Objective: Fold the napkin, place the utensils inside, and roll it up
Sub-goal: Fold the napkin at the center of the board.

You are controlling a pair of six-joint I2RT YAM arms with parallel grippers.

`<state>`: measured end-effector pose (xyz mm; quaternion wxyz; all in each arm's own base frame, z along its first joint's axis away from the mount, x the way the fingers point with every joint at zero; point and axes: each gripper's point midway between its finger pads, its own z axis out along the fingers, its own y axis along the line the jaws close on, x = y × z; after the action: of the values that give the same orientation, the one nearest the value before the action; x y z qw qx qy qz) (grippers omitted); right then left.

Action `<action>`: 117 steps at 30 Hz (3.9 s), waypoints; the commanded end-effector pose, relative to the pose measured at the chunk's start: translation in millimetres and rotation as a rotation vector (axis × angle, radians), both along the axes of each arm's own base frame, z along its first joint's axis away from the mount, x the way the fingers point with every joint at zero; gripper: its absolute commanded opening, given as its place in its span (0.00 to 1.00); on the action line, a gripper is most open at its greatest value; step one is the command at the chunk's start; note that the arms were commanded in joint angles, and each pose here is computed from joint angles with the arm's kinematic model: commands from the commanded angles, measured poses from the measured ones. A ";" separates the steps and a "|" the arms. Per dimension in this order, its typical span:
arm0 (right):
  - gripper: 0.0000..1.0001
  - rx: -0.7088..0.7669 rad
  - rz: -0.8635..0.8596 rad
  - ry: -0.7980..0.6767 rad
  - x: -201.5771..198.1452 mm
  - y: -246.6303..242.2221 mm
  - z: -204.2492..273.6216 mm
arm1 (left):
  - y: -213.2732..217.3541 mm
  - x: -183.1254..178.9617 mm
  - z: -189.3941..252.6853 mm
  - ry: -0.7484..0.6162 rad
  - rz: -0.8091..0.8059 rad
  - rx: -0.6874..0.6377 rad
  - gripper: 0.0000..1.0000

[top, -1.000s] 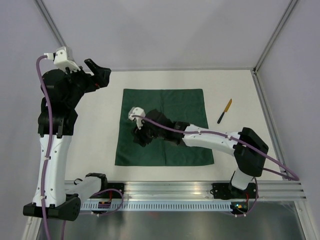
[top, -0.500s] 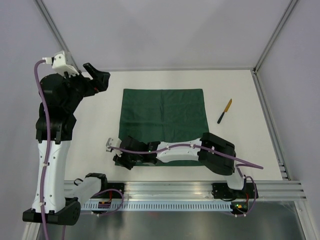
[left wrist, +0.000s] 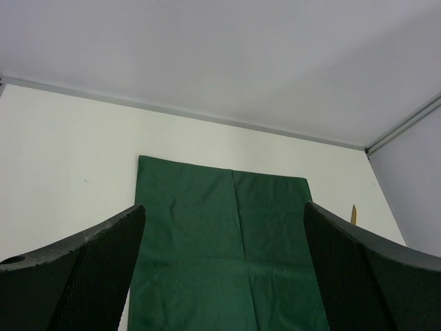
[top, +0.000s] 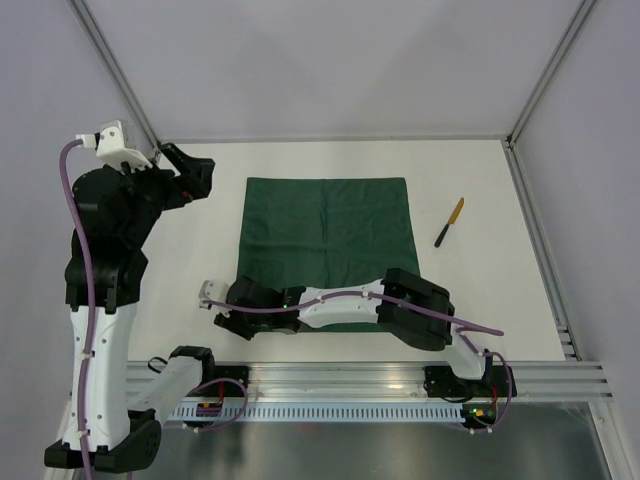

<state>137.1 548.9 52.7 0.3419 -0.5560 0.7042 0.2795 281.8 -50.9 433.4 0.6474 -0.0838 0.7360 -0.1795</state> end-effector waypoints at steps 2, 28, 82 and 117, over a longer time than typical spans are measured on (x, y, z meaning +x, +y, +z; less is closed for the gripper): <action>0.45 0.031 0.007 -0.039 2.8 18.1 6.1 | 3.8 -7.9 -5.9 0.021 0.013 0.017 1.00; 0.31 -0.087 -0.047 -0.055 10.0 8.0 -45.4 | 6.1 -9.8 -24.1 0.054 0.024 0.027 1.00; 0.01 0.044 -0.223 -0.110 107.9 -47.5 74.1 | -0.2 -1.4 -40.7 0.064 -0.003 0.009 1.00; 0.00 0.021 -0.697 -0.157 303.1 -245.6 77.8 | -17.1 30.6 -59.7 0.087 -0.070 -0.045 1.00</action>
<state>425.4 316.3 105.6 0.4447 -0.3154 0.8308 0.1119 309.0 -60.0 367.0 0.6006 -0.0786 0.7734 -0.1869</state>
